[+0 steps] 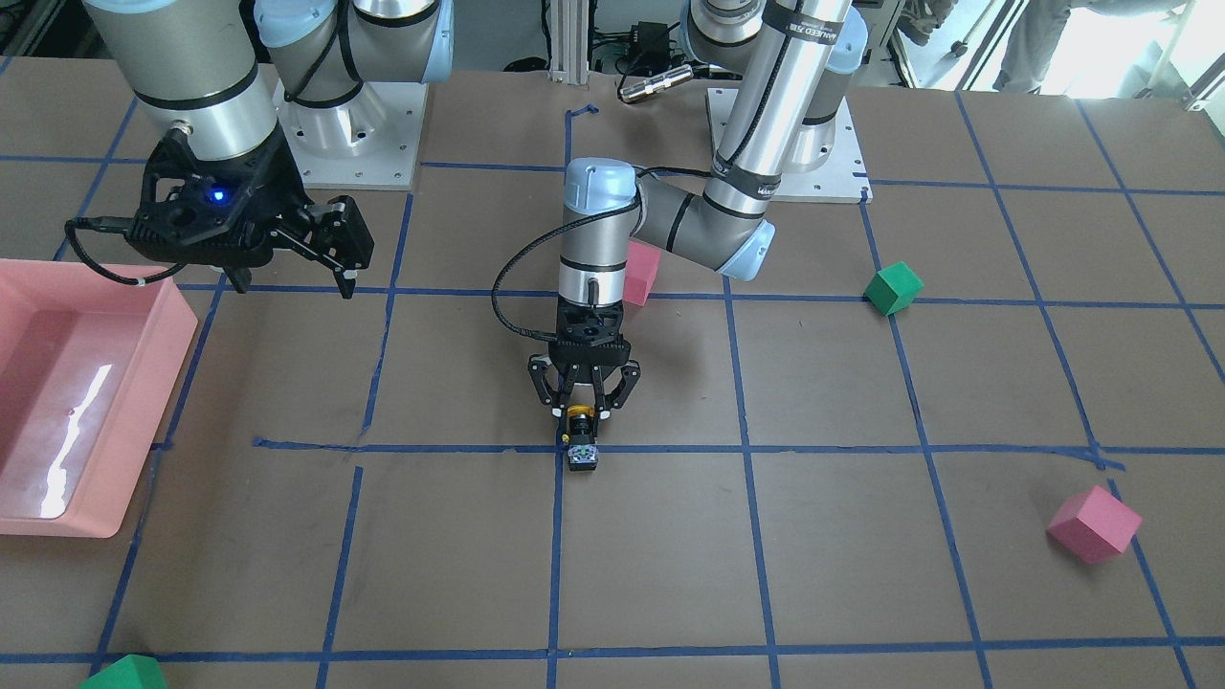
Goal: Align button upright
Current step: 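Lower the left gripper and grasp the switch body, then lift and rotate the switch with the left gripper, yellow cap up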
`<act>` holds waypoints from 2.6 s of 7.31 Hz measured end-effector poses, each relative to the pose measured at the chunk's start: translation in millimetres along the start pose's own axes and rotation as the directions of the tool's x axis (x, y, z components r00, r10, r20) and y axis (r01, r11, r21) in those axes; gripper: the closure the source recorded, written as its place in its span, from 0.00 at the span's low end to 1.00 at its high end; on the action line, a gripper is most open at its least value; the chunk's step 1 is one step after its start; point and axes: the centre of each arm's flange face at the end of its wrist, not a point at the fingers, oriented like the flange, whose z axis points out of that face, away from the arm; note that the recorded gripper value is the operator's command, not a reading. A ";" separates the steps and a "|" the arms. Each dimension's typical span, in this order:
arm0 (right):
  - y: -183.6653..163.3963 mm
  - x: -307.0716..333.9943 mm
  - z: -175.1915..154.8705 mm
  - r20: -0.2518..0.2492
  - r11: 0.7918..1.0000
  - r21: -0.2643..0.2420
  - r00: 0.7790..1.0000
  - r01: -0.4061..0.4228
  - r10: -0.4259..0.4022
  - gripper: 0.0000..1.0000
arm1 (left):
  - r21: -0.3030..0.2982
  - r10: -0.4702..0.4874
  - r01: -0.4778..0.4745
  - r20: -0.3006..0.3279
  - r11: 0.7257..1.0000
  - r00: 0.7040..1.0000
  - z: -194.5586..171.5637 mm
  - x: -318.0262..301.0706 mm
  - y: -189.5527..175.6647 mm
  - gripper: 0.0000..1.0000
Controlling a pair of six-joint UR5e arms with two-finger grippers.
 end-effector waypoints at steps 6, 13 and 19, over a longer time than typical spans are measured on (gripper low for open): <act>0.0 -0.1 0.0 0.001 1.000 0.000 1.000 0.000 0.000 0.00 | -0.235 -0.128 0.160 0.148 0.959 0.981 -19.2 -3.5 -166.1 1.00; 0.2 -0.1 0.2 0.001 1.000 -0.002 1.000 -0.001 0.001 0.00 | -0.669 -0.765 0.741 0.507 -0.059 0.398 25.2 -62.3 -188.8 1.00; 0.2 -0.1 -0.7 0.001 1.000 0.002 1.000 0.005 -0.005 0.00 | -0.719 -0.755 0.661 0.551 -0.214 0.355 59.6 -77.3 -147.0 1.00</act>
